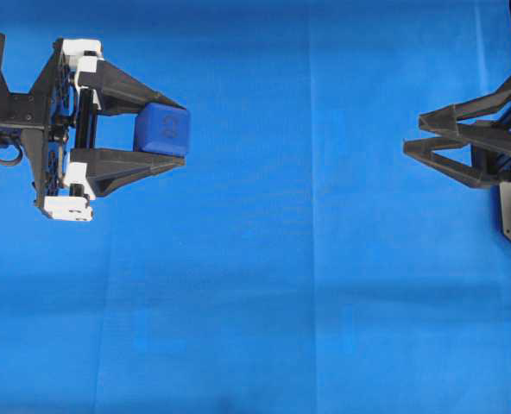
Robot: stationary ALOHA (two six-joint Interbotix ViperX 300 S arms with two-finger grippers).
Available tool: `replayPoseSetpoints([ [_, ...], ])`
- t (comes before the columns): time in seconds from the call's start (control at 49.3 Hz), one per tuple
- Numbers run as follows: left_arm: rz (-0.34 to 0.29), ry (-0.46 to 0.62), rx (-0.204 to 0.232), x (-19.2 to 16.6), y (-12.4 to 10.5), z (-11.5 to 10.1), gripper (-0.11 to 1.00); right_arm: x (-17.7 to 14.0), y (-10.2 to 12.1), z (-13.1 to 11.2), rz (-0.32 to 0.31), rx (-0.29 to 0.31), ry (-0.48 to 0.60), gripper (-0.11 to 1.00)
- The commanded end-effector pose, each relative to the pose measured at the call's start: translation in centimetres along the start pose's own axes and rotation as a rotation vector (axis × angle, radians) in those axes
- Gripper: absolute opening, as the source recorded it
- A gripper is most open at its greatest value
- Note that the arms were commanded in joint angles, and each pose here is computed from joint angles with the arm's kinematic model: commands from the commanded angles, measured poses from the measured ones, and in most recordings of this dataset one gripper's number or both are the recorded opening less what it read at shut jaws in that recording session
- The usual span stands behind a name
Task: Handover the blue block to the right arm after grasping it with the left arm, then place it in the designated position.
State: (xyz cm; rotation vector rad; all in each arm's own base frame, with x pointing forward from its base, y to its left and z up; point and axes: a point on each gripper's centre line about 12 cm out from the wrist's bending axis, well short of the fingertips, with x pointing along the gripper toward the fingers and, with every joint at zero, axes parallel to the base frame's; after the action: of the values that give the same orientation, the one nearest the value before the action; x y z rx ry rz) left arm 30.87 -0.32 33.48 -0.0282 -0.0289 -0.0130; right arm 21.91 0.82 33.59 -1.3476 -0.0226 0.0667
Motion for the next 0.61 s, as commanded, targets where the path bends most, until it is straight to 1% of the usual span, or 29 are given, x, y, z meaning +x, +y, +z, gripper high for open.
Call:
replayPoseSetpoints([
  [0.0,-0.004,-0.047,-0.003,-0.57,-0.13,1.49,0.48,0.06,-1.11,0.31,-0.027,0.003,-0.01,0.94],
  [0.588,-0.007,-0.047,-0.003,-0.57,-0.22,1.49,0.48,0.06,-1.1,0.49,-0.028,0.003,-0.02,0.94],
])
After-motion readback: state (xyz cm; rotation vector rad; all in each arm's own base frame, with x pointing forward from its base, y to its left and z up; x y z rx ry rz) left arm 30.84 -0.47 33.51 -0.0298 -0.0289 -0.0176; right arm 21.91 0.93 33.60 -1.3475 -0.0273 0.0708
